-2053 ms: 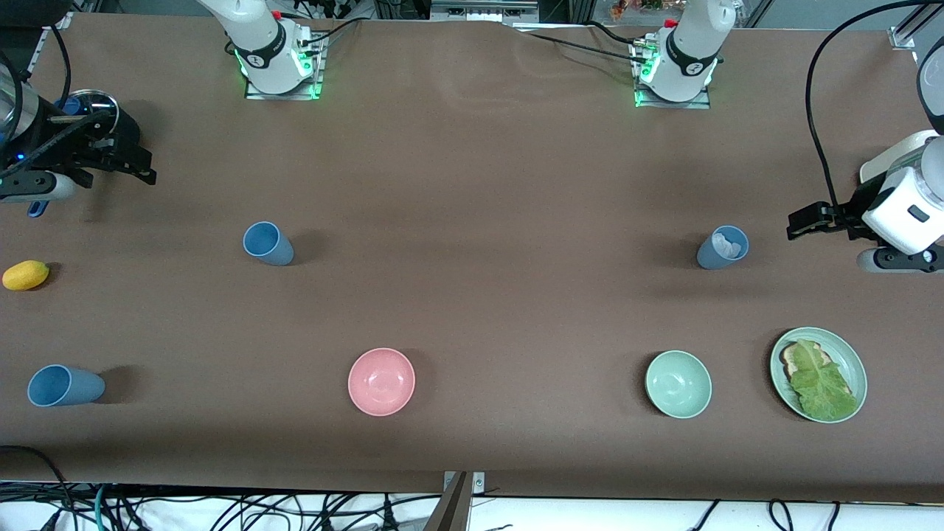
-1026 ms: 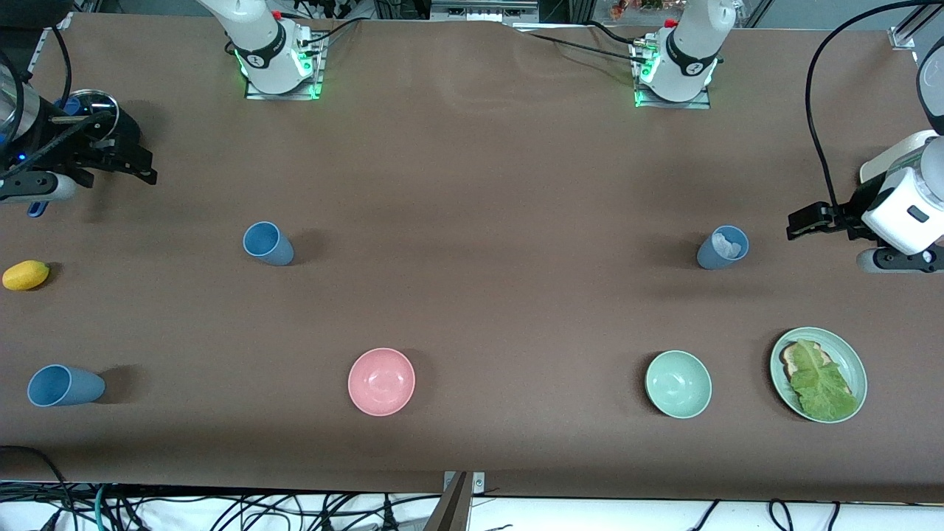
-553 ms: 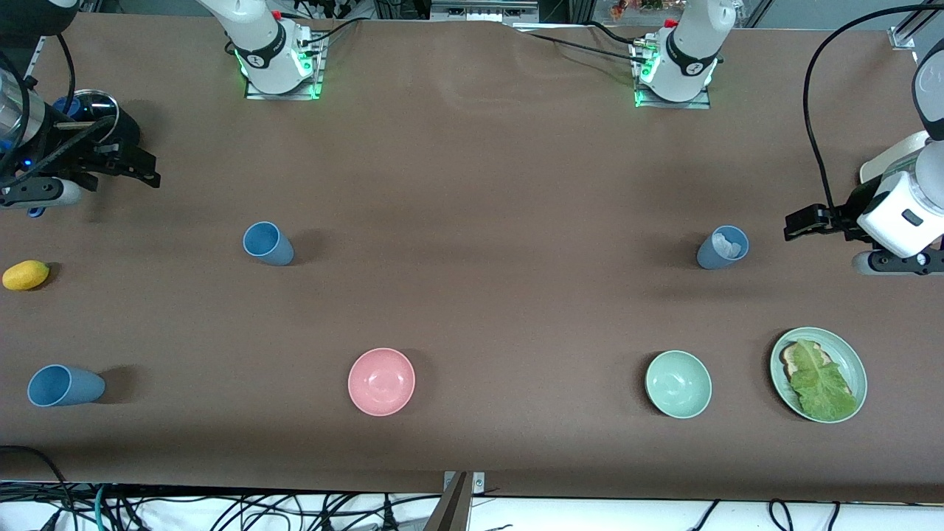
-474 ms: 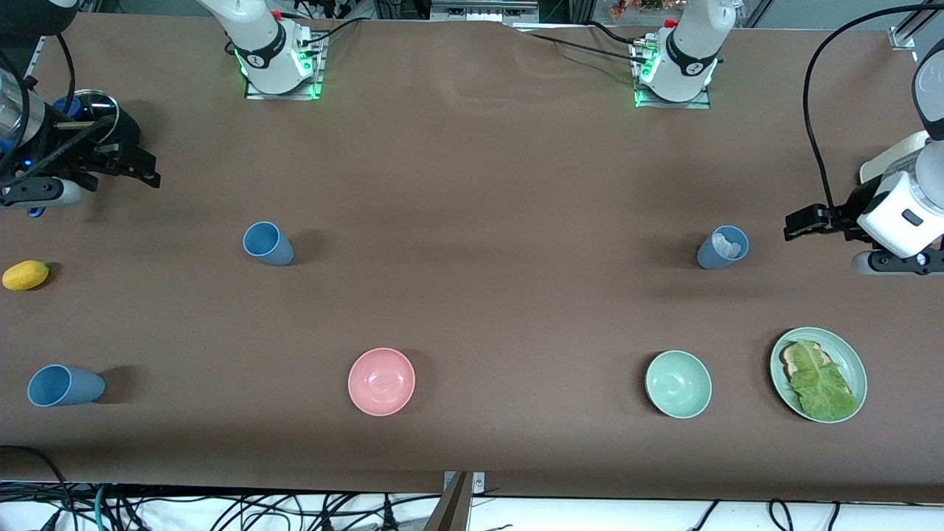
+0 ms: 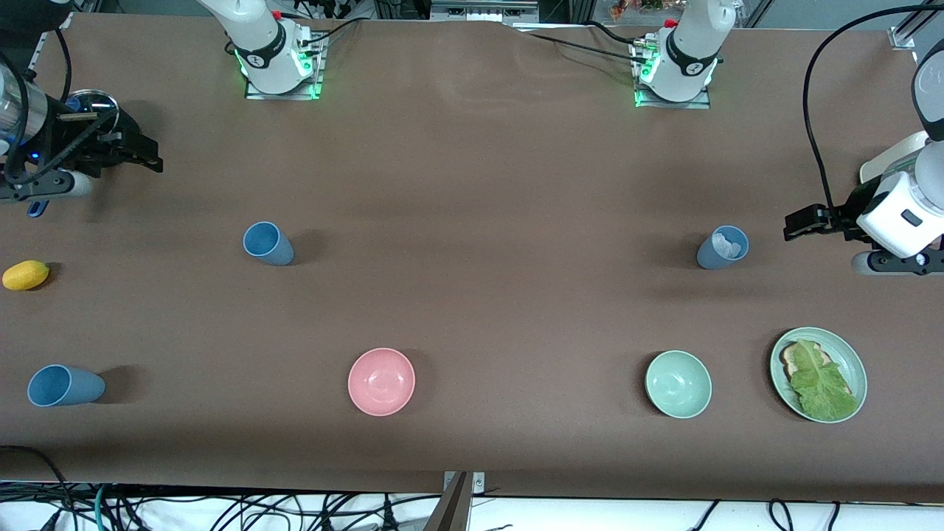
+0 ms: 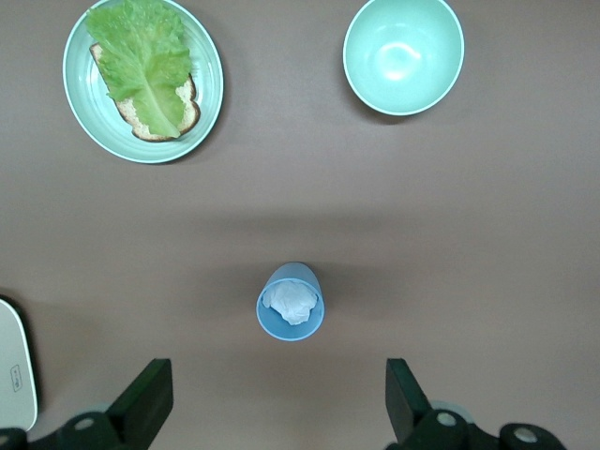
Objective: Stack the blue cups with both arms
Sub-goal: 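Reach the right gripper to the empty cup while the left reaches the tissue cup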
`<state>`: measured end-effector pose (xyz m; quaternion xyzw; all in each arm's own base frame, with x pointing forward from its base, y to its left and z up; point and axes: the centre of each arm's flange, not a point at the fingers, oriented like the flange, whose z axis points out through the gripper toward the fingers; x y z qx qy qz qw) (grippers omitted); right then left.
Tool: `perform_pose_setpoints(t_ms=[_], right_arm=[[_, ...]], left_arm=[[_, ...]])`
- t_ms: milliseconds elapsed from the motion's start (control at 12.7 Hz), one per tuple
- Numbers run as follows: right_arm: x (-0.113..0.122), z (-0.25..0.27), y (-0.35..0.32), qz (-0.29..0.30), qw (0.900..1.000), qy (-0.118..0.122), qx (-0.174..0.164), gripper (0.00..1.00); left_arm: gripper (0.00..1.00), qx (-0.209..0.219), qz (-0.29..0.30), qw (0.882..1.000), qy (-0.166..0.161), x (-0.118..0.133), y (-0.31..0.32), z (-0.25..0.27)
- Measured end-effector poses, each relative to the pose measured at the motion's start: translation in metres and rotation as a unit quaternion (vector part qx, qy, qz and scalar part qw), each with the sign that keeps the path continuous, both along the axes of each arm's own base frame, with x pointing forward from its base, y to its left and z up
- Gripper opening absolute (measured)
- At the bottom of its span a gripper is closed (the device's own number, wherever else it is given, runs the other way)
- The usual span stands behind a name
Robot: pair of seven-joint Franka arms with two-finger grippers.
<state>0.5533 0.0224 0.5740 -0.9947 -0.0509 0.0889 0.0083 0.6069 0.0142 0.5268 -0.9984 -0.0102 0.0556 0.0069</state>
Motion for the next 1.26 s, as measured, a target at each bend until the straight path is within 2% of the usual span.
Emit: perform_pose_setpoints(t_ms=[237,632,711,1026,1263], right_arm=[[0.013,-0.033,0.003,0.016,1.000,0.026,0.002,1.00],[0.049,-0.125,0.006,0.017,0.999,0.028,0.001,1.00],[0.053,-0.145,0.007,0.017,1.000,0.020,0.001,1.00],[0.045,-0.214,0.006,0.016,1.000,-0.007,0.001,1.00],[0.023,-0.263,0.004,0.015,1.000,-0.006,0.000,1.00]], left_arm=[[1.00,0.000,0.000,1.000,0.002,0.001,0.000,-0.002],[1.00,0.000,0.000,1.000,0.003,0.001,0.000,-0.004],[1.00,0.000,0.000,1.000,0.003,0.001,0.000,-0.004],[1.00,-0.002,0.000,1.000,0.009,0.003,-0.001,-0.011],[1.00,-0.029,0.005,0.999,0.043,0.014,-0.010,-0.055]])
